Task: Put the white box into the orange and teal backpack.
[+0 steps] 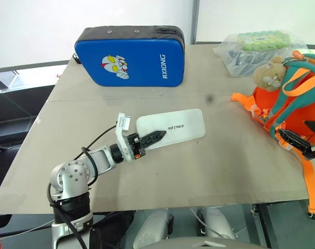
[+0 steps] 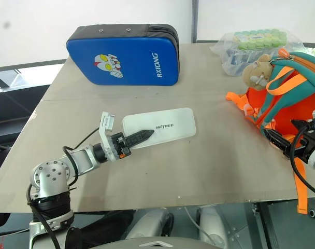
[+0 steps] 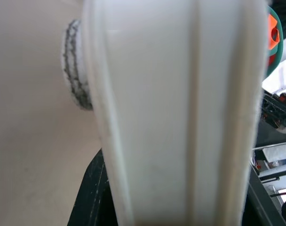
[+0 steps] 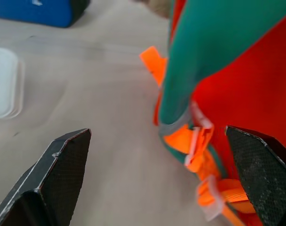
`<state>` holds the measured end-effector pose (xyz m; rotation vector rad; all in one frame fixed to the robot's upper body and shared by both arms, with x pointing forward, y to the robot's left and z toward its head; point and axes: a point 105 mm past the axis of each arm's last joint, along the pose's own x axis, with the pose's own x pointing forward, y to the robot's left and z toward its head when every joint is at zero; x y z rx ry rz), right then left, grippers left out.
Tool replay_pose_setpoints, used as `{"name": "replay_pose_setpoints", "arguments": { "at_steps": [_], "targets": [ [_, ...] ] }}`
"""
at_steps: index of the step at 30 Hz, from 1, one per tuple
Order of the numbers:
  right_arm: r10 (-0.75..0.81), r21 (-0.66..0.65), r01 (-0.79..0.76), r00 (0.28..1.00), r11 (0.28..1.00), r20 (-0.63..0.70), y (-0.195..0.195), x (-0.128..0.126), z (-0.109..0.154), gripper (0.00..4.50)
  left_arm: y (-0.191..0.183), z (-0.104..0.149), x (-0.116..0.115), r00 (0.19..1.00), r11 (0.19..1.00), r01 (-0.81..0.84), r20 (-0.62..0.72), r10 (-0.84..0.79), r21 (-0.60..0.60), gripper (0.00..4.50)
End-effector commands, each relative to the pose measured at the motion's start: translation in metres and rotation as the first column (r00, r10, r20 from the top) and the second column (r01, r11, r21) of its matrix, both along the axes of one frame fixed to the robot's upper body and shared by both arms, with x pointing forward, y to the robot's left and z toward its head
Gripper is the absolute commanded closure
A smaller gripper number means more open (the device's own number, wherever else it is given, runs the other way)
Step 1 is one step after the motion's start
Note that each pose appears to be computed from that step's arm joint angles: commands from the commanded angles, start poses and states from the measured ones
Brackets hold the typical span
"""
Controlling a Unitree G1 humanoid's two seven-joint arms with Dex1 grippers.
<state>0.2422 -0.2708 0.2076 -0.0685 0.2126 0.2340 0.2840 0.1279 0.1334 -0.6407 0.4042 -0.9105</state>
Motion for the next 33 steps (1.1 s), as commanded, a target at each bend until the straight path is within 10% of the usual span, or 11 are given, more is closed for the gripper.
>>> {"name": "replay_pose_setpoints", "arguments": {
  "at_steps": [1,7,18,27,33],
  "targets": [
    [-0.048,0.067,0.042,0.995,0.997,0.088,0.009,0.028,0.012,0.0,-0.001,0.015,0.002,0.997,1.0,0.01,0.073,-0.009,-0.008,3.38],
    [-0.164,0.118,0.143,0.967,0.983,0.194,0.02,0.086,0.028,0.0,-0.001,0.023,0.001,0.992,1.0,-0.001,0.124,0.002,-0.002,3.38],
    [0.053,-0.054,-0.037,0.938,0.998,0.343,0.049,0.121,0.039,4.46,0.003,0.04,-0.003,0.976,0.999,-0.042,0.211,0.046,-0.021,3.38],
    [0.645,-0.07,-0.695,0.62,0.716,0.447,0.14,0.089,0.086,4.46,0.03,0.087,0.011,0.91,0.974,-0.172,0.353,0.215,-0.151,3.38],
    [0.85,-0.07,-0.869,0.459,0.49,0.258,0.157,0.057,0.058,4.46,0.059,0.123,0.002,0.795,0.962,-0.26,0.548,0.261,-0.081,3.38]
  ]
}}
